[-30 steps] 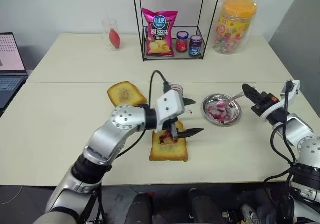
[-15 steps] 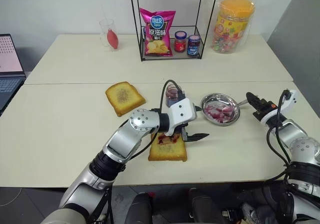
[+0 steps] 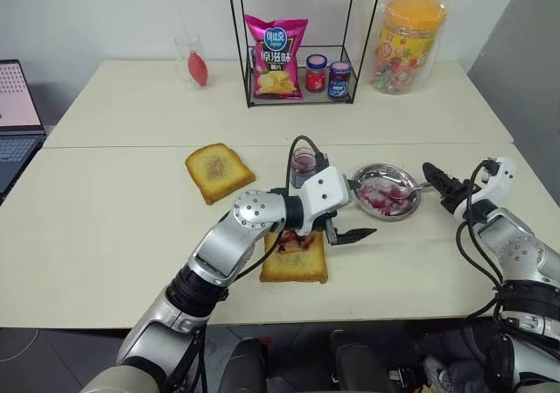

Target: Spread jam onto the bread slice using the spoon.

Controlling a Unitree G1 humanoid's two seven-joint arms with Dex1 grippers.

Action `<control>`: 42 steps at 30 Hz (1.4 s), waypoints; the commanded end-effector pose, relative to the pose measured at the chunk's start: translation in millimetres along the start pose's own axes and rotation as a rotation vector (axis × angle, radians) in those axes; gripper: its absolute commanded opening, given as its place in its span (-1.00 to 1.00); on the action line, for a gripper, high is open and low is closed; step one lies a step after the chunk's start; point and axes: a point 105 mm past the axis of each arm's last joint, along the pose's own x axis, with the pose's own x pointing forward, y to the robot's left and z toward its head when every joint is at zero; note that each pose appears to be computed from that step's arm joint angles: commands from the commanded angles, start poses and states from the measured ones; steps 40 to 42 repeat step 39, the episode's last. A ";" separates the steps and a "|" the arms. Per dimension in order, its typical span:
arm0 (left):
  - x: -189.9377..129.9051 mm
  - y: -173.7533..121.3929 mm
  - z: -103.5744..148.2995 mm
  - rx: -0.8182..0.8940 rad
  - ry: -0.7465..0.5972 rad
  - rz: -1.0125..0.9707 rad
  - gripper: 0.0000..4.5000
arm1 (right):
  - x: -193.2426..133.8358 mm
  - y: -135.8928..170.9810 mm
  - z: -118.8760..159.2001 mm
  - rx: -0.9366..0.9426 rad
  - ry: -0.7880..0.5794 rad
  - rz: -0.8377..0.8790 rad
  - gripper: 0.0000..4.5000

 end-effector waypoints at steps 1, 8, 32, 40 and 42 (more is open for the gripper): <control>-4.3 8.7 14.9 0.037 -0.043 0.036 1.00 | -0.9 7.8 14.7 -0.132 -0.056 0.020 0.46; -9.3 15.5 16.3 0.042 -0.049 0.066 1.00 | 0.3 -1.1 24.3 -0.264 -0.112 -0.064 0.46; -229.3 47.7 -36.7 0.028 0.396 0.487 1.00 | -100.5 87.3 18.8 -0.914 0.287 0.609 0.46; -234.2 16.3 -40.4 -0.062 0.368 0.397 1.00 | -118.1 94.1 11.4 -0.907 0.401 0.710 0.46; -234.2 16.3 -40.4 -0.062 0.368 0.397 1.00 | -118.1 94.1 11.4 -0.907 0.401 0.710 0.46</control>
